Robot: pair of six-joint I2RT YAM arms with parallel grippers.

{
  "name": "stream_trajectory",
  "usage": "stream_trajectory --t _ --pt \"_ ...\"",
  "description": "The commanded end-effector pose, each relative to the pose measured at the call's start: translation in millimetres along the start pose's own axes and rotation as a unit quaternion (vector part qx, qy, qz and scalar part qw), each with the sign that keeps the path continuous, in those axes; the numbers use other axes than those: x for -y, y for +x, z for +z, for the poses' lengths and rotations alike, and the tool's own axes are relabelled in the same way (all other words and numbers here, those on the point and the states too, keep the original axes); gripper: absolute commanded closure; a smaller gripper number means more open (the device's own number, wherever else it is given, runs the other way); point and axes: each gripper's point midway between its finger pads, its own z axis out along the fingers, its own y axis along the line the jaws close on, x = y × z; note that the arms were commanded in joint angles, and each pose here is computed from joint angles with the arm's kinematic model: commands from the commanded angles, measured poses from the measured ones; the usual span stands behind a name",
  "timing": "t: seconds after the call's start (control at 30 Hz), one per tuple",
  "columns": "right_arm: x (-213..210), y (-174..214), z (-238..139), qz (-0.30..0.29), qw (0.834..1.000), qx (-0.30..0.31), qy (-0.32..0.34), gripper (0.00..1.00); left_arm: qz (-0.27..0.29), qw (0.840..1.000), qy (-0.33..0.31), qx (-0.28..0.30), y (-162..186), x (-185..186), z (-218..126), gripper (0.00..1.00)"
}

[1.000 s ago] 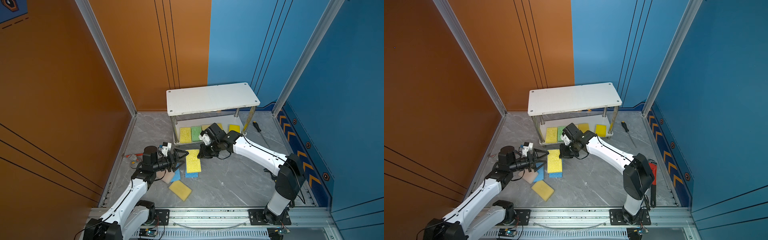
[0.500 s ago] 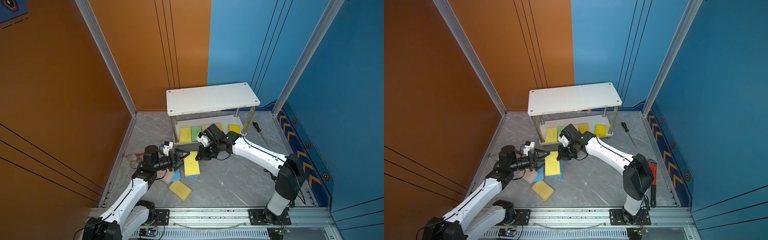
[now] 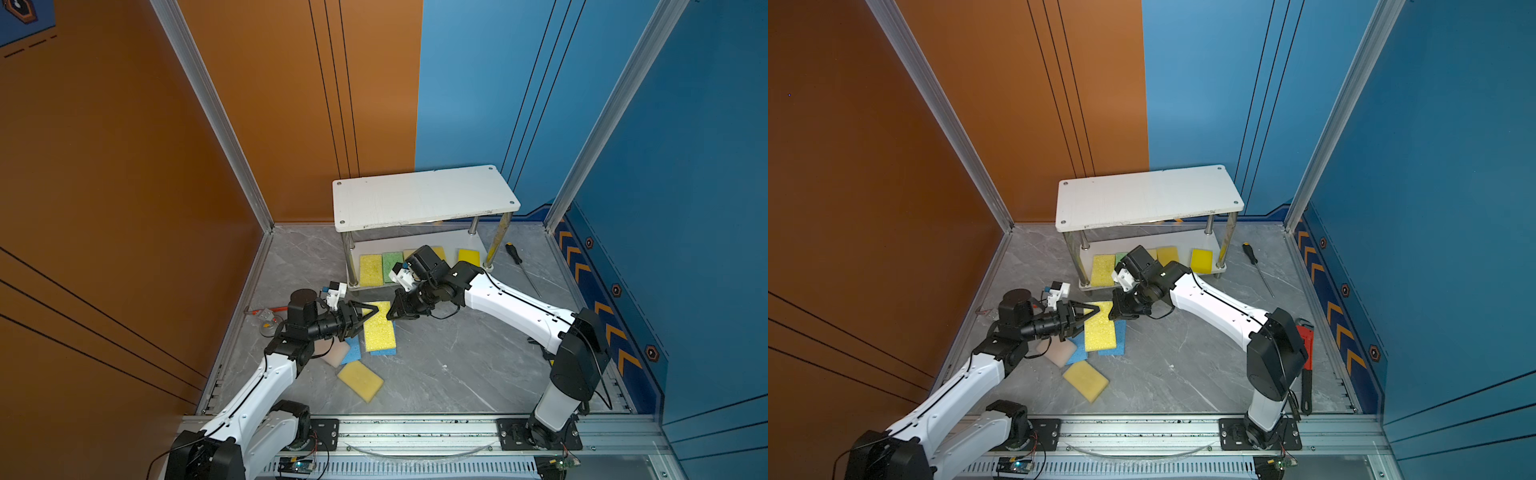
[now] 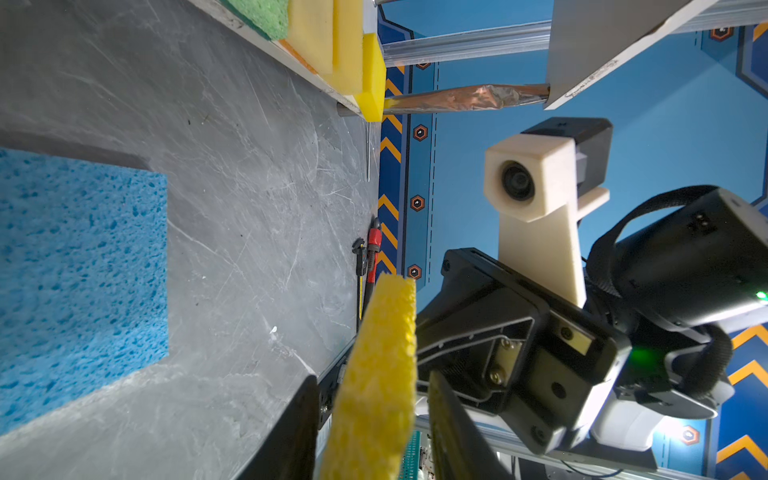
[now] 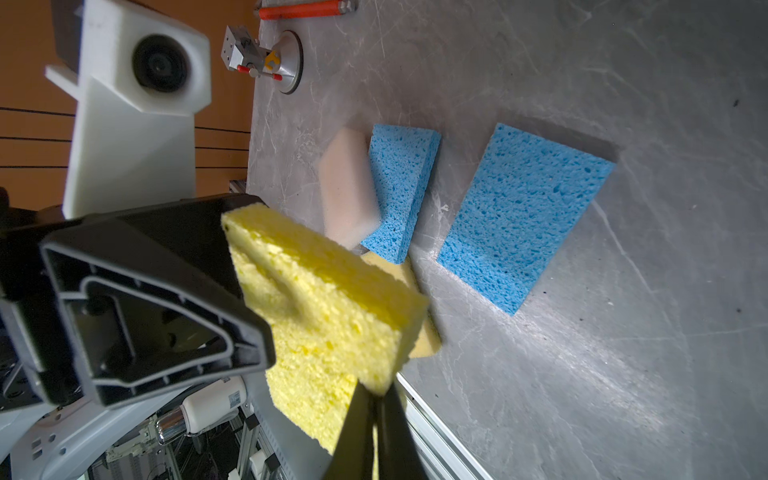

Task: Place and organize the cleaning sponges onto the shelf
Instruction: 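Carry the pale yellow sponge up toward the shelf top with the right gripper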

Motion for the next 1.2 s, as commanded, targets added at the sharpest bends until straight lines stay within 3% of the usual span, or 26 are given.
stream_trajectory --t 0.0,0.07,0.13,0.33,0.8,1.17 --pt "-20.6 -3.3 -9.8 -0.021 0.999 0.01 -0.026 0.93 0.024 1.0 0.017 0.0 -0.8 12.8 -3.9 0.64" --pt "-23.3 -4.3 -11.0 -0.024 0.999 0.012 -0.028 0.93 0.024 1.0 0.017 0.001 -1.1 13.0 -3.8 0.67" --pt "-24.7 -4.9 -11.4 -0.025 0.999 0.013 -0.028 0.93 0.025 1.0 0.018 0.002 -1.8 14.1 -3.9 0.79" --pt "-25.2 -1.4 -11.6 -0.026 0.999 0.011 -0.029 0.92 0.025 1.0 0.017 0.002 -2.6 14.4 -3.3 0.96" --pt "-24.9 1.9 -16.2 -0.026 0.999 0.02 -0.031 0.86 0.025 0.999 0.017 0.011 -1.5 13.2 -5.9 1.0" --pt "-28.0 3.2 -24.8 -0.031 0.998 0.031 -0.035 0.7 0.025 0.999 0.02 0.026 -0.9 16.4 -9.4 1.0"
